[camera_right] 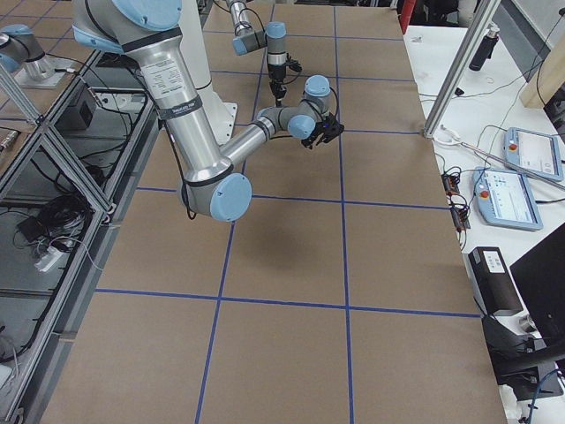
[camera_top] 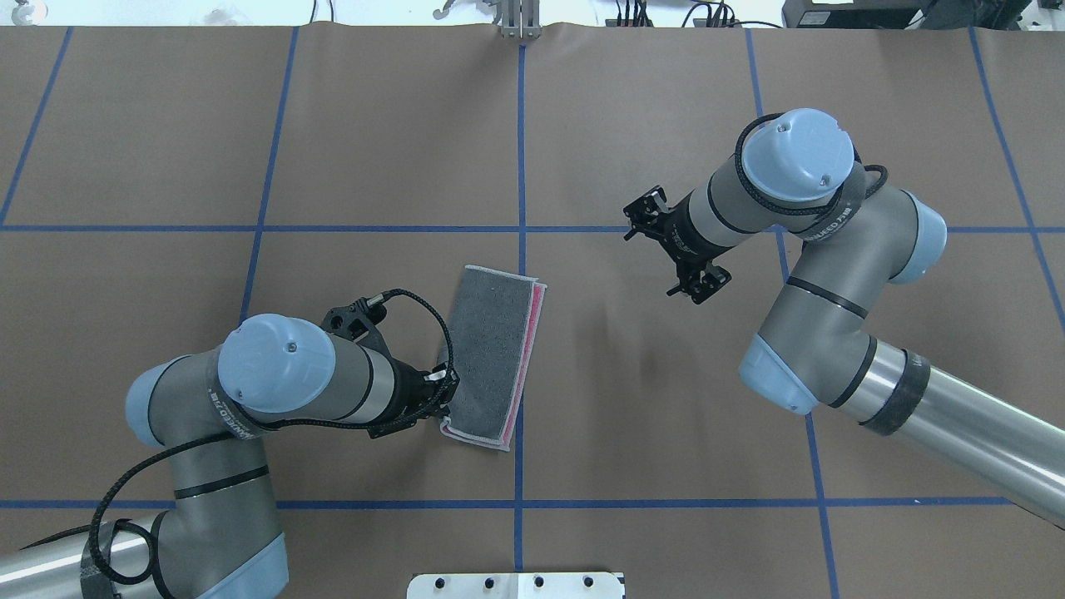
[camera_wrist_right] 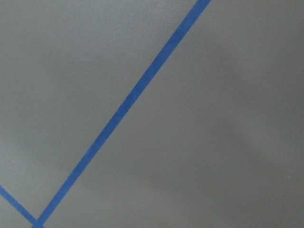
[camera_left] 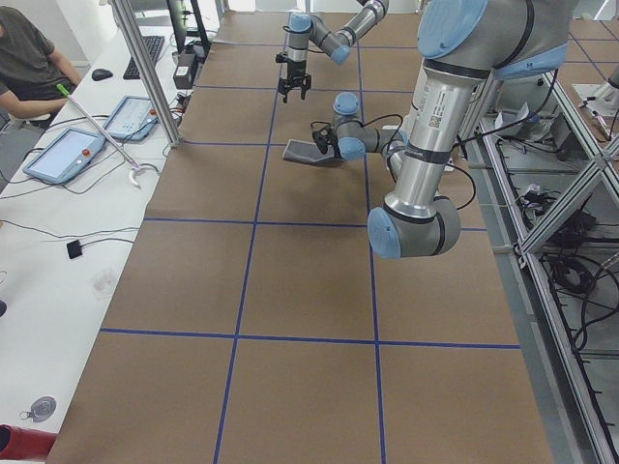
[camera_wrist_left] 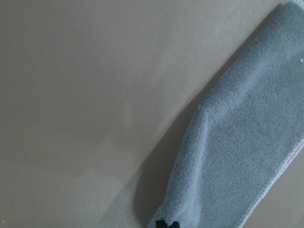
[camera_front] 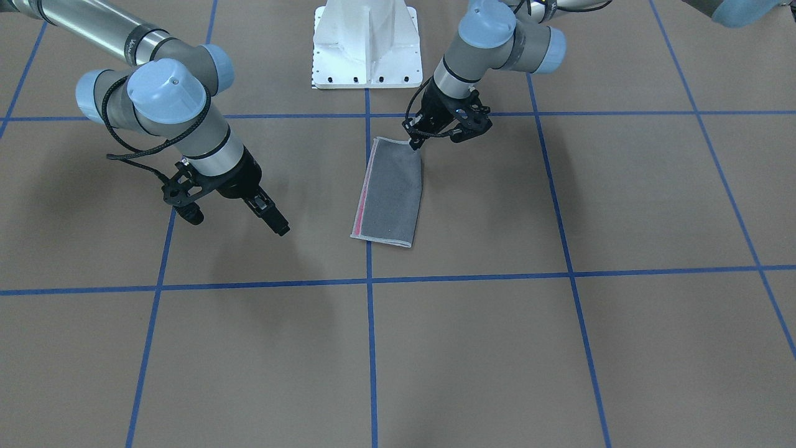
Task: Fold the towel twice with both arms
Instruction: 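Lift the towel end with the left gripper and fold it toward the far end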
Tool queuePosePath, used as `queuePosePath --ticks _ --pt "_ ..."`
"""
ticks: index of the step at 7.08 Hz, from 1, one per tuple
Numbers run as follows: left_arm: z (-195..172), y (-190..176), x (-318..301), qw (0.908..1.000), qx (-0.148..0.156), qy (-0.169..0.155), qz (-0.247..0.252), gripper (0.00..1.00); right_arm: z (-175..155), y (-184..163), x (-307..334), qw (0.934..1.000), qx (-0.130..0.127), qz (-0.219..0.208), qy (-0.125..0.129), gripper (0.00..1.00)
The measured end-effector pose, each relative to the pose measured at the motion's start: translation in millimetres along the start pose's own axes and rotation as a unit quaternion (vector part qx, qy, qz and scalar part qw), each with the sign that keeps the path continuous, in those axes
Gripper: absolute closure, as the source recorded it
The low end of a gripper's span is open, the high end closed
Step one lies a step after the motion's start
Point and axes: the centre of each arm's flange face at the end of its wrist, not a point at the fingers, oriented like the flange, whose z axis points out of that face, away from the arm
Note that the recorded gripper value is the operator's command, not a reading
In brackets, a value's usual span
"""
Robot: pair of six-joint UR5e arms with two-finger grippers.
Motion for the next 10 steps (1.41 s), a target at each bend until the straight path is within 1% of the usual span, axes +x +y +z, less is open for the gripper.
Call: queuePosePath --ticks 3,5,7,10 --pt "2 1 -3 0.9971 -0.012 -0.009 0.074 1.0 0 1 0 1.0 0.0 -0.002 -0.001 0.0" --pt "0 -3 -2 0.9941 -0.011 -0.01 0.107 1.0 0 2 -1 1.0 0.0 -0.003 -0.002 0.0" --pt "-9 -20 8 0.9936 0.0 -0.008 0.112 1.0 0 3 -1 1.0 0.0 -0.004 -0.002 0.0" --pt "-2 -30 42 0.9966 0.013 -0.003 0.082 1.0 -1 2 -2 1.0 0.0 -0.004 -0.003 0.0"
